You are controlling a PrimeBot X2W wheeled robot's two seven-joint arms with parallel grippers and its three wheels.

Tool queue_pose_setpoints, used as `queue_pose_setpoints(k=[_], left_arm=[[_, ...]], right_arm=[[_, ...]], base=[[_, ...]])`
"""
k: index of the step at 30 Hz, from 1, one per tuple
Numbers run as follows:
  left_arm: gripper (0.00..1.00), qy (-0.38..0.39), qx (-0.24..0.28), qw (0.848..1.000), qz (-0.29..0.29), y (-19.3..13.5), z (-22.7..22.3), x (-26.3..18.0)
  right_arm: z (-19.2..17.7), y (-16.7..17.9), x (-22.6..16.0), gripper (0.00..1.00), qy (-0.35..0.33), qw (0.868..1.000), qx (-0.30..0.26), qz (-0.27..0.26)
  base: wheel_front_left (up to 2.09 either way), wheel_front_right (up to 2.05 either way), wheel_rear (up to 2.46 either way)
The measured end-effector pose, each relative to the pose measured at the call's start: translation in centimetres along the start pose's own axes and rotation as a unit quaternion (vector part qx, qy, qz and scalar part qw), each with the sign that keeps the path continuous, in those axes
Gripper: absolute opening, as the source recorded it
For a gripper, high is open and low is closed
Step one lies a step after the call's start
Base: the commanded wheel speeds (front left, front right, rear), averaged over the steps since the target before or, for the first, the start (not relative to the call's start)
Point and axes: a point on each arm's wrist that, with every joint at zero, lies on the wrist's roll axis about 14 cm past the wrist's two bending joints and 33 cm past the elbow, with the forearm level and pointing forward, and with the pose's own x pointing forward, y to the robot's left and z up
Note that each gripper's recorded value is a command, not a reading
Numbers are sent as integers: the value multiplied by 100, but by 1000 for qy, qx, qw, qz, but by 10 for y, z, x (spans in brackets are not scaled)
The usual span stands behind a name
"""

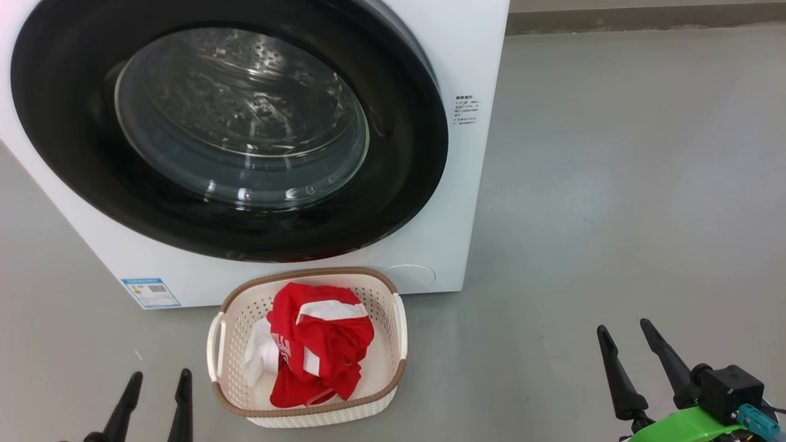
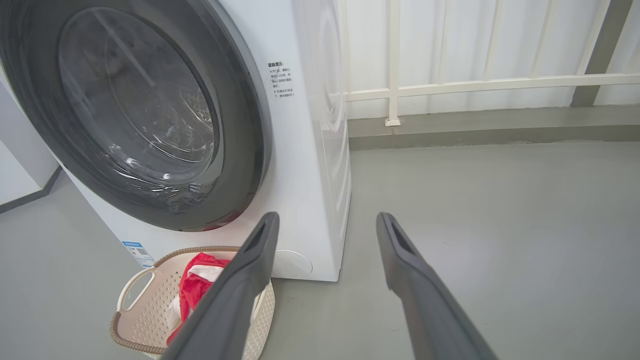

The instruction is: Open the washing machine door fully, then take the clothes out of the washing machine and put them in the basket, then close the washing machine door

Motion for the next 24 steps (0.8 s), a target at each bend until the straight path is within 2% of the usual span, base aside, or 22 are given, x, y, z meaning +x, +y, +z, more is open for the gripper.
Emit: queue_pose_setpoints(k=[15, 16, 24], left_arm=[[100, -4, 4, 1000, 1, 0, 2, -2], [0, -4, 4, 1000, 2, 0, 2, -2], [0, 43, -20, 999, 8, -8, -30, -9]], right_arm=[[0, 6, 0, 100, 1, 1000, 0, 10], [-1, 8, 1, 0, 1, 1000, 0, 12], [-32, 10, -7, 0, 47, 999, 16, 2]], base=[[0, 0, 0], [0, 0, 0], [0, 0, 0]])
